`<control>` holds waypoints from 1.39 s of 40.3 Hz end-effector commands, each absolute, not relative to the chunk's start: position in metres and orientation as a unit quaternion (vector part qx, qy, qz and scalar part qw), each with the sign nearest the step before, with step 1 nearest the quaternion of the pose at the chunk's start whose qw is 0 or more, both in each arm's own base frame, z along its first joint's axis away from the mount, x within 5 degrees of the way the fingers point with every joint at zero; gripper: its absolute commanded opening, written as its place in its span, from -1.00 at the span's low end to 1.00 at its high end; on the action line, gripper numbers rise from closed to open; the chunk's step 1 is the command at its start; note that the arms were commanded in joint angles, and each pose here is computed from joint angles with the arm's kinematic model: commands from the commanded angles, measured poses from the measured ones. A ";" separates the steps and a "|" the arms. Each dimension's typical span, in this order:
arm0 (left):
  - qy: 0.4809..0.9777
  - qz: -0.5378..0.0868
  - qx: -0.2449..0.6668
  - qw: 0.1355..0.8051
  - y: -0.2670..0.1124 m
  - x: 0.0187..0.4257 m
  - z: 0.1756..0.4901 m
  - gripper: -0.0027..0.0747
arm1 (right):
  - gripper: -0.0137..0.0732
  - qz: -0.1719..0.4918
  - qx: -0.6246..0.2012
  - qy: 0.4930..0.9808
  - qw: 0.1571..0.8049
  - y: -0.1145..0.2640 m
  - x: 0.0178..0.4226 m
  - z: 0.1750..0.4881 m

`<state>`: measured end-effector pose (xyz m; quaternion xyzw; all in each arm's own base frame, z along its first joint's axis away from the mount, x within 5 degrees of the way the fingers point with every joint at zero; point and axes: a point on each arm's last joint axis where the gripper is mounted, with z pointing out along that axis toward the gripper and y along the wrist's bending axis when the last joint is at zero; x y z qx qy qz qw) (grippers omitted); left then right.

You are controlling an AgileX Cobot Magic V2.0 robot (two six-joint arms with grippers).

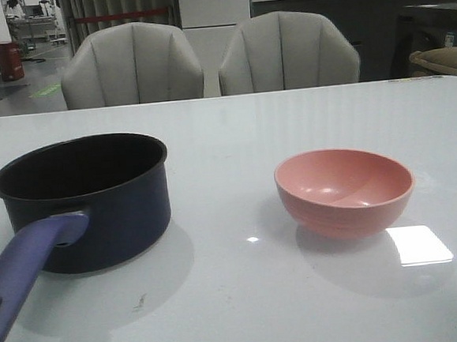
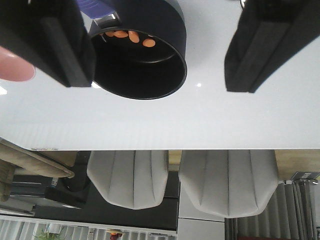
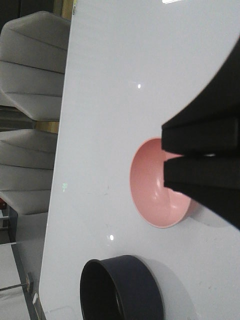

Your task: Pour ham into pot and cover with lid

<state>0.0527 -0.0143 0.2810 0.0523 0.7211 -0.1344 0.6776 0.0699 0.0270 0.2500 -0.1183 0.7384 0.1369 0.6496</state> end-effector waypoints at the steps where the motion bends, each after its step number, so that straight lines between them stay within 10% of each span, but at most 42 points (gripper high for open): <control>1: 0.686 -0.149 0.050 0.710 -0.015 0.052 0.297 0.55 | -0.35 0.138 -0.115 0.699 0.692 0.027 0.070 0.267; 56: 0.679 -0.039 -0.017 0.733 -0.002 0.056 0.205 0.55 | -0.35 0.138 -0.115 0.699 0.692 0.027 0.070 0.267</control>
